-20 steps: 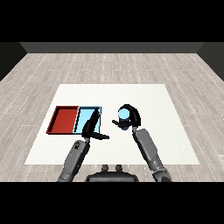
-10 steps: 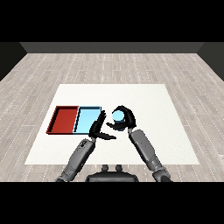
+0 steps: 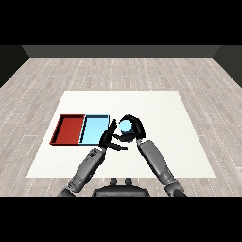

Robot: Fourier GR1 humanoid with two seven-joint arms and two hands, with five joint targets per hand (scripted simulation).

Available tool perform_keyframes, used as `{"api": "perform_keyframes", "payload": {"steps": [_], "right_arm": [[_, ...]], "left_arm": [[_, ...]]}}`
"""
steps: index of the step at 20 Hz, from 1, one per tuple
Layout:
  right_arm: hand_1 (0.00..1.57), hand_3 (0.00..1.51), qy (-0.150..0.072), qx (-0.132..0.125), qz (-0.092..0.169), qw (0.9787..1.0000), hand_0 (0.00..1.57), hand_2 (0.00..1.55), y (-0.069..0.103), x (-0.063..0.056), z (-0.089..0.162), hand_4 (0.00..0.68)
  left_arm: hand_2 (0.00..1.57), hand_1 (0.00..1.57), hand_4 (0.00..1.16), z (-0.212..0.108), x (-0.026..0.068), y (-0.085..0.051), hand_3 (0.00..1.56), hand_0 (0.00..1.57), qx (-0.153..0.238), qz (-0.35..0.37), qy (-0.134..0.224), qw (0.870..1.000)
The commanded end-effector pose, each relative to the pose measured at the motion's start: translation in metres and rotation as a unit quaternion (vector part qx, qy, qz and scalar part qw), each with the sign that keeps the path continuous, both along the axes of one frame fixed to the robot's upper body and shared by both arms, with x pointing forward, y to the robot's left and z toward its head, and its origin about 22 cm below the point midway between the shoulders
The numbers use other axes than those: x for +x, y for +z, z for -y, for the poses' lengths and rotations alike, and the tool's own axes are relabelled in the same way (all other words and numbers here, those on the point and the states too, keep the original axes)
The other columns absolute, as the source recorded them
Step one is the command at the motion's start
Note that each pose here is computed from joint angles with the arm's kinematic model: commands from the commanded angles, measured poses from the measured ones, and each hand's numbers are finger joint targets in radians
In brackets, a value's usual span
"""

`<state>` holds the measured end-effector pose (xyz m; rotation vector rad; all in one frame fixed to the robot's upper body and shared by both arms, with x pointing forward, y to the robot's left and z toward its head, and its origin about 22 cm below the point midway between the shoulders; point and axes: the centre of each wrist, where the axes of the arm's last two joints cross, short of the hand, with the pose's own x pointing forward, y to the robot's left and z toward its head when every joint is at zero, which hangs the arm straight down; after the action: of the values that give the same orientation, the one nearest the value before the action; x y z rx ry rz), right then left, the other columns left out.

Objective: Pick the blue can and put it in the blue box

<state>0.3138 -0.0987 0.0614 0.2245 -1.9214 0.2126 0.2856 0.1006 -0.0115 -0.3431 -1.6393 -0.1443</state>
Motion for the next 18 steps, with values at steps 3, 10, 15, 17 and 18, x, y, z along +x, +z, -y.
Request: {"api": "perform_keyframes", "payload": {"steps": [3,10,15,17,18], "right_arm": [[1.43,1.42,0.012,-0.001,0.000,0.9999,1.43,1.46,-0.007,-0.016,0.005,0.621],[1.48,1.42,0.031,0.018,-0.001,0.9994,1.48,1.46,0.010,-0.013,-0.014,0.598],[1.45,1.41,0.026,0.006,-0.013,0.9996,1.45,1.46,-0.012,-0.012,-0.028,0.574],[1.44,1.40,0.032,0.002,0.001,0.9995,1.44,1.45,-0.010,-0.020,-0.046,0.569],[1.45,1.40,0.027,0.002,0.000,0.9996,1.45,1.44,0.012,-0.007,-0.032,0.562]], "left_arm": [[0.00,0.00,0.00,0.017,0.0014,-0.010,0.00,0.00,-0.002,0.000,0.001,1.000],[0.00,0.00,0.00,0.003,0.0019,0.008,0.00,0.00,0.006,-0.007,-0.014,1.000],[0.00,0.00,0.00,0.014,0.0098,0.010,0.00,0.00,-0.004,0.016,-0.014,1.000],[0.00,0.00,0.00,0.015,-0.0105,0.010,0.00,0.00,-0.011,0.013,-0.023,1.000],[0.00,0.00,0.00,0.008,0.0152,0.014,0.00,0.00,-0.017,0.024,-0.014,0.999]]}}
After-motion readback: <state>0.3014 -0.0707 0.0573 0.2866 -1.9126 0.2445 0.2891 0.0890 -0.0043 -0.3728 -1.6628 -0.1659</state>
